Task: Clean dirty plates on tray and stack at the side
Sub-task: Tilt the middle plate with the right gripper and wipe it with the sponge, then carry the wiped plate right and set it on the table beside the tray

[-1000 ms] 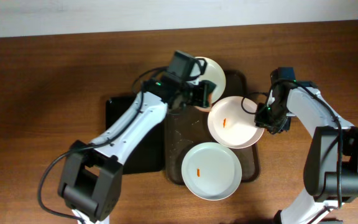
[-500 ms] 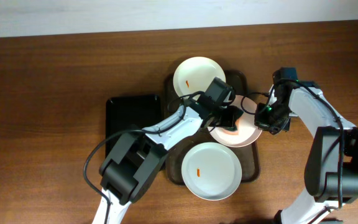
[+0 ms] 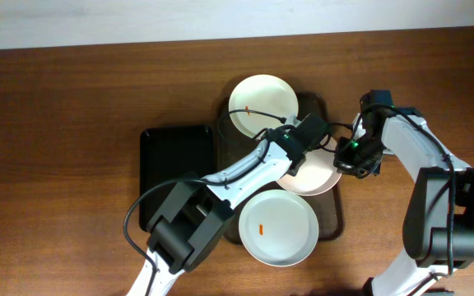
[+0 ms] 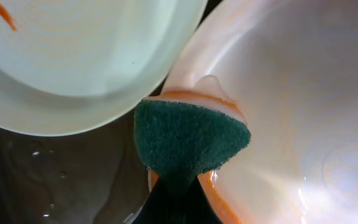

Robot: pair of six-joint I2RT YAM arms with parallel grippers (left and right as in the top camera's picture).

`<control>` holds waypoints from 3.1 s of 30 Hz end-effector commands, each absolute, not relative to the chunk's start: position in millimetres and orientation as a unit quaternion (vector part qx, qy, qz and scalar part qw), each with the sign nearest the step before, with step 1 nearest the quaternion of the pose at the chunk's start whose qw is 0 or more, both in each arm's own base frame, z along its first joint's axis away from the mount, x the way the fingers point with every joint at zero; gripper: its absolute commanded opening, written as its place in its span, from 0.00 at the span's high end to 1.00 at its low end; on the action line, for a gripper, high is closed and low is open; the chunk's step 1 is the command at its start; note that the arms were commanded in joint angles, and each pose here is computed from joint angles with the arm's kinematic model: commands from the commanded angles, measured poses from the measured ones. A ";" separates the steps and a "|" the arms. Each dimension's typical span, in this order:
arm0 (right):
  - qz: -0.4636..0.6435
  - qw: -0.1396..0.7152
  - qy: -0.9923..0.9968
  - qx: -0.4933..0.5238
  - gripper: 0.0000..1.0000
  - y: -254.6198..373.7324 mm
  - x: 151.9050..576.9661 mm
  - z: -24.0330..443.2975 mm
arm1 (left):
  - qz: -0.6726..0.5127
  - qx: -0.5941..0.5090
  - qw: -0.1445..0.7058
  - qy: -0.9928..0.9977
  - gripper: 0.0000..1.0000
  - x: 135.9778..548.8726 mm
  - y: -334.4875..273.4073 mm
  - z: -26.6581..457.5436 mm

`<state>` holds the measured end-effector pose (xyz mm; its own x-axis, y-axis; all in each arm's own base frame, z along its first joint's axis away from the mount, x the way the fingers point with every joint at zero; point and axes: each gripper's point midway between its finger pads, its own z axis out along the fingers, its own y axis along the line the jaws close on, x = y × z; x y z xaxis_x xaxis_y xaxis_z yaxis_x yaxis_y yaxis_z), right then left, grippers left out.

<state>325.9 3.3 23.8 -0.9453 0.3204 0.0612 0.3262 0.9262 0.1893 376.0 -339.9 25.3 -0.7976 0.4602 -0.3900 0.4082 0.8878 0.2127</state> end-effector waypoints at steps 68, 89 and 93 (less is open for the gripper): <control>-0.158 -0.322 -0.932 0.057 0.96 215.3 376.8 220.9 | -0.112 -0.078 0.029 0.990 1.00 343.4 -14.8 50.6; -0.218 -0.239 -0.946 -0.027 0.40 28.2 419.3 129.2 | -0.128 -0.076 0.031 0.988 1.00 344.7 -20.3 51.9; -0.039 -0.325 -0.944 0.051 0.41 83.3 469.7 112.7 | -0.128 -0.075 0.033 0.988 0.99 345.8 -20.6 52.0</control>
<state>447.5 107.0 126.6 -0.8117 -0.0478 -0.5821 -0.2201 0.9482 0.2290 343.2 -19.9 45.6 -0.9853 -0.1691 -0.0228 -0.1588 0.9574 -0.2412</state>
